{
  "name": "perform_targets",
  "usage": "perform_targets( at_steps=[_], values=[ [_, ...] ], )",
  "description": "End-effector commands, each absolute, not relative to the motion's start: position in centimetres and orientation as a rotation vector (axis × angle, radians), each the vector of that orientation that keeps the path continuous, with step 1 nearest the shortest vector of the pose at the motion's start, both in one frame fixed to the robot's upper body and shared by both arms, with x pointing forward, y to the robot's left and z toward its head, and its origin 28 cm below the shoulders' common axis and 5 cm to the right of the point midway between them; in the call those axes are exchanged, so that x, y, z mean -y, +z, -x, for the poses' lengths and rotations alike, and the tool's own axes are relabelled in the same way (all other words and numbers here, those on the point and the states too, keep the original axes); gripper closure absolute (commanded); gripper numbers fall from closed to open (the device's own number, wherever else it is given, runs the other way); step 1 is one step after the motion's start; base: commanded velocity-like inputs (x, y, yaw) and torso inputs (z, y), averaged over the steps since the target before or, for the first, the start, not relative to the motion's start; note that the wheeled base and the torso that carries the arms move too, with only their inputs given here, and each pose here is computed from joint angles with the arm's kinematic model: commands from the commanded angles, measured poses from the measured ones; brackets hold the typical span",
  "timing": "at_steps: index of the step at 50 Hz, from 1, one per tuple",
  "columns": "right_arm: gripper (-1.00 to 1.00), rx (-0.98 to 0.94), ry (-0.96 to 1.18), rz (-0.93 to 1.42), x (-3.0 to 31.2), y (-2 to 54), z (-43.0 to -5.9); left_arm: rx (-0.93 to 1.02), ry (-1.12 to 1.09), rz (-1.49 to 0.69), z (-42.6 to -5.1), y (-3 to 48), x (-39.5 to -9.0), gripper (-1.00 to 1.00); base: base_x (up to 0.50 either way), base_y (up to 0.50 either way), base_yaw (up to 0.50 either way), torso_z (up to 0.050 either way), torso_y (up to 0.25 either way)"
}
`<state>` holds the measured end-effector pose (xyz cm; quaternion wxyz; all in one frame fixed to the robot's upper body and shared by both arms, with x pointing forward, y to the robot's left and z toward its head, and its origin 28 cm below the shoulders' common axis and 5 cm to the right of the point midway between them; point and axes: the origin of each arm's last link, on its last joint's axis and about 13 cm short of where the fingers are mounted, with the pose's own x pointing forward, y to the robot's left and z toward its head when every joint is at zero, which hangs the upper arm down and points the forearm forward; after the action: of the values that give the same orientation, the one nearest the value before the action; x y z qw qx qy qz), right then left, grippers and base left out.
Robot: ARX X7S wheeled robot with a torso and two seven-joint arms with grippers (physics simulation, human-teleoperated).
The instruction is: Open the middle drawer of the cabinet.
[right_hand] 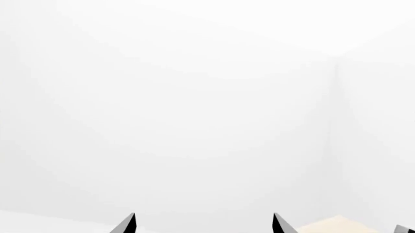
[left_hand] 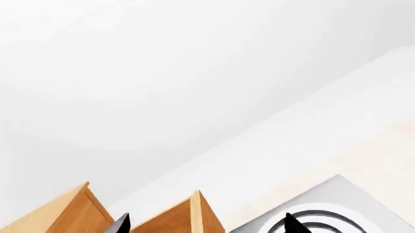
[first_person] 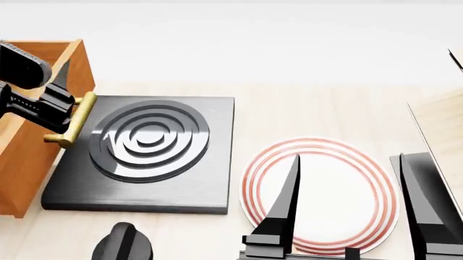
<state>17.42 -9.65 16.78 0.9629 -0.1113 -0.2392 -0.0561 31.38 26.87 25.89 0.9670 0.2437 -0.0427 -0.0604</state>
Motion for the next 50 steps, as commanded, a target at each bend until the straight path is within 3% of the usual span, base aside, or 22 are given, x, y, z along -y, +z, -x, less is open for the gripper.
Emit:
perform_targets(
  at_steps=[1, 8, 50],
  values=[
    [-1.0, 0.347, -0.066, 0.202, 9.6, 14.9, -17.7, -0.058, -0.163, -0.343, -31.7, 27.0, -27.2, -1.0, 0.0, 0.0, 0.0, -0.01, 0.0],
    [-1.0, 0.345, -0.065, 0.203, 9.5, 14.9, -17.8, -0.135, -0.192, -0.234, -32.1, 27.5, -27.3, -1.0, 0.0, 0.0, 0.0, -0.001, 0.0],
    [-1.0, 0.341, -0.066, 0.212, 9.5, 14.6, -17.8, -0.278, -0.059, -0.105, -35.9, 26.7, -28.7, -1.0, 0.0, 0.0, 0.0, -0.001, 0.0]
  ],
)
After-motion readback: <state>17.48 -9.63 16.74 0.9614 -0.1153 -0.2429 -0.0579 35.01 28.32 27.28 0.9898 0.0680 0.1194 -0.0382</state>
